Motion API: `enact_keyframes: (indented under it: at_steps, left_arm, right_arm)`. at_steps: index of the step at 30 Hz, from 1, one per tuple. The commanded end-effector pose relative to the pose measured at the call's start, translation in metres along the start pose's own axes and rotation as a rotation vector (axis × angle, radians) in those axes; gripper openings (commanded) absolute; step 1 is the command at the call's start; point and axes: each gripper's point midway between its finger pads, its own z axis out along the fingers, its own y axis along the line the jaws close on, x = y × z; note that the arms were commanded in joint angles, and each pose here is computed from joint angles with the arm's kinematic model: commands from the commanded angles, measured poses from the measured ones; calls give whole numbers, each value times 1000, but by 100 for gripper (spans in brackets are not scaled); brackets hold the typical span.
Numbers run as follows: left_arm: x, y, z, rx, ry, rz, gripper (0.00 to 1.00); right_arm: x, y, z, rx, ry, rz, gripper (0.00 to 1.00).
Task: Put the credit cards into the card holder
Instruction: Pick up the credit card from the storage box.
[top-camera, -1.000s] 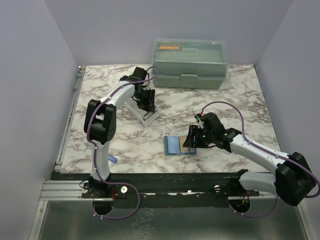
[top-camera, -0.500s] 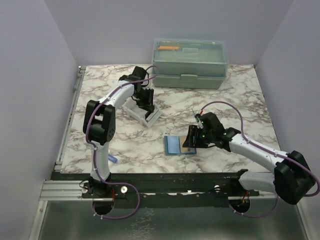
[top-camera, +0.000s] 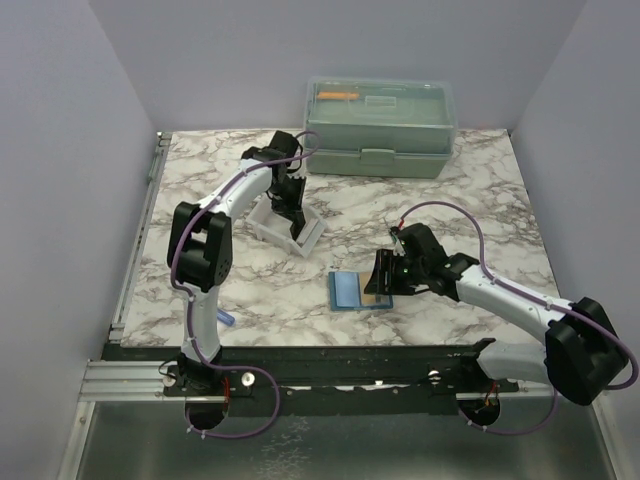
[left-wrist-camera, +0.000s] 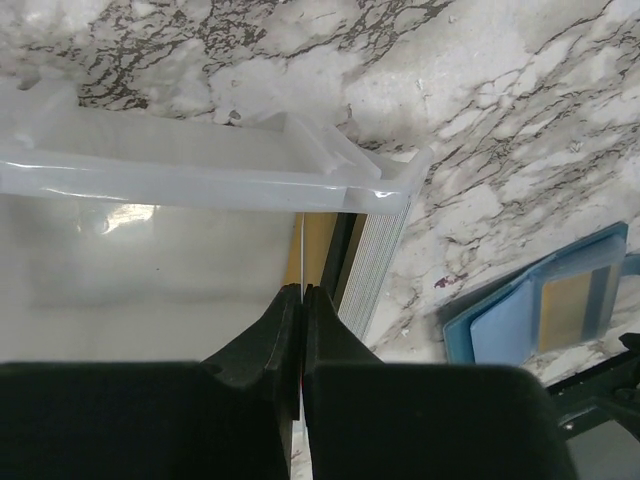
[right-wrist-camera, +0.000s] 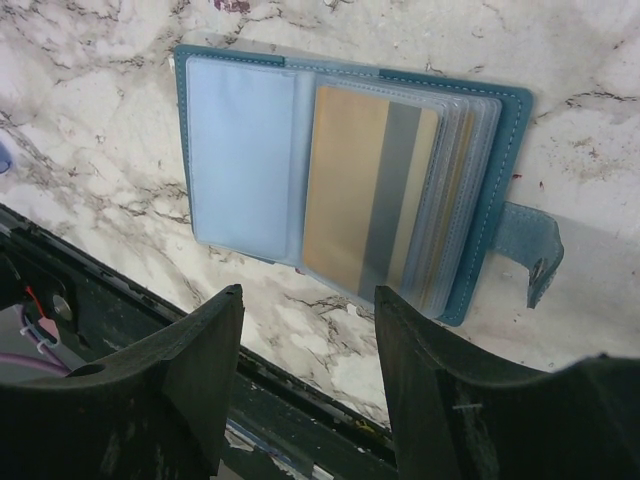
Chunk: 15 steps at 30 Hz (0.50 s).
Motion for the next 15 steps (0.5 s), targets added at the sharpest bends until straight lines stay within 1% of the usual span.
enact_keyframes:
  at_steps: [1,3,5,7,9,11,12,14,15]
  left_arm:
    - [-23,-2,-40,-120,-124,13,0]
    - [-33,6,-57,-191,-184,-5,0]
    - [-45,14,-81,-288,-268,-13,0]
    - [-54,5,-109,-313,-349,6,0]
    - [-56,-21,-136,-301,-420,50,0]
    - [-46,-61,-150,-227,-445,114,0]
    - [-35,-85,-150,-139,-427,135,0]
    - [-1,-131,-137,86,-336,135,0]
    - [16,-146,-129,177,-292,116,0]
  right_arm:
    - [-9,8,0,-24,-12,-24,58]
    - [-9,7,0,-21,-12,-21,58]
    - [-8,5,0,-12,-14,-15,58]
    - [-9,2,0,4,-26,-4,58]
    - [-10,0,-2,16,-41,-3,58]
    - [-11,-4,-3,34,-47,-5,58]
    - [-11,-6,-3,45,-48,-8,58]
    - [-12,-11,-1,72,-48,-8,58]
    - [-12,-13,0,83,-49,-8,58]
